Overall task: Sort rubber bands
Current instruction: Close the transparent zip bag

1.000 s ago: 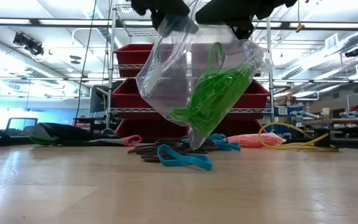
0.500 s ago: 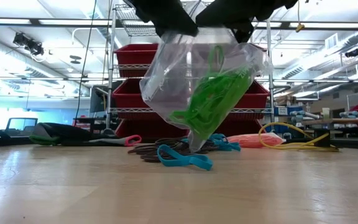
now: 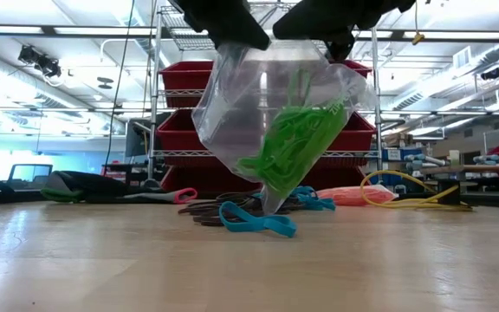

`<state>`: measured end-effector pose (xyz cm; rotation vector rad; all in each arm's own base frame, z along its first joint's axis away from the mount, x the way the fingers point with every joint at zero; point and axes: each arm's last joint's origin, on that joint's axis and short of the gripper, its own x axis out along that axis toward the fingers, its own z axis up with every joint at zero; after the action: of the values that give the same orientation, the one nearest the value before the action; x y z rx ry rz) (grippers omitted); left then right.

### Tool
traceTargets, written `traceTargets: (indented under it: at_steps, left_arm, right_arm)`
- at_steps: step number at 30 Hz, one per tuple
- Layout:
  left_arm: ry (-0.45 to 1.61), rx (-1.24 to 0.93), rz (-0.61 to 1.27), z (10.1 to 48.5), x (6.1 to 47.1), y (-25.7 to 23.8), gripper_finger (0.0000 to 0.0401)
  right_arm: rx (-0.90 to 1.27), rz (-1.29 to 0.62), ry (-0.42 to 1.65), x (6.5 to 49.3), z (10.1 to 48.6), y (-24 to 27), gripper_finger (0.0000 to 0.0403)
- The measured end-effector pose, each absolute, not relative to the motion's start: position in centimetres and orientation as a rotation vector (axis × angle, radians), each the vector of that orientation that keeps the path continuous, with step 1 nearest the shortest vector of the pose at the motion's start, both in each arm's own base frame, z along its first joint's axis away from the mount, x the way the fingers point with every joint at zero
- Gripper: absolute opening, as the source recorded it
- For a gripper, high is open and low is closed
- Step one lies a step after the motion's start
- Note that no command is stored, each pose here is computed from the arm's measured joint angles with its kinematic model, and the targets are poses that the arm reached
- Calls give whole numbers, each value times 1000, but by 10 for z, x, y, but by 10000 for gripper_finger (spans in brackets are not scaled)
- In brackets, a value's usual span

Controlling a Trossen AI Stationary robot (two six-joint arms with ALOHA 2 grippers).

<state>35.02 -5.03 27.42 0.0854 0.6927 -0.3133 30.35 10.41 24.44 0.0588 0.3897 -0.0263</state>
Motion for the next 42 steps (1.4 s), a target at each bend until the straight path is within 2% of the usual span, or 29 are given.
traceTargets:
  at_steps: [3,10,13,17,27,36,42]
  left_arm:
    - [694,87,-308,274,350,-50,2]
    - [695,98,-279,274,350,-49,2]
    - [695,106,-257,274,351,-49,2]
    - [695,107,-256,274,351,-49,2]
    - [732,118,-230,272,348,-48,3]
    - [733,89,-212,272,348,-48,8]
    - [722,36,-243,273,349,-50,57]
  right_arm:
    - [79,-31,384,304,245,104,14]
    - [139,-46,382,305,245,102,79]
    - [180,-62,383,306,245,98,92]
    - [196,-69,381,307,245,95,79]
    - [225,-52,372,309,246,92,6]
    - [186,-38,380,308,246,92,0]
    - [128,-29,417,307,242,92,0]
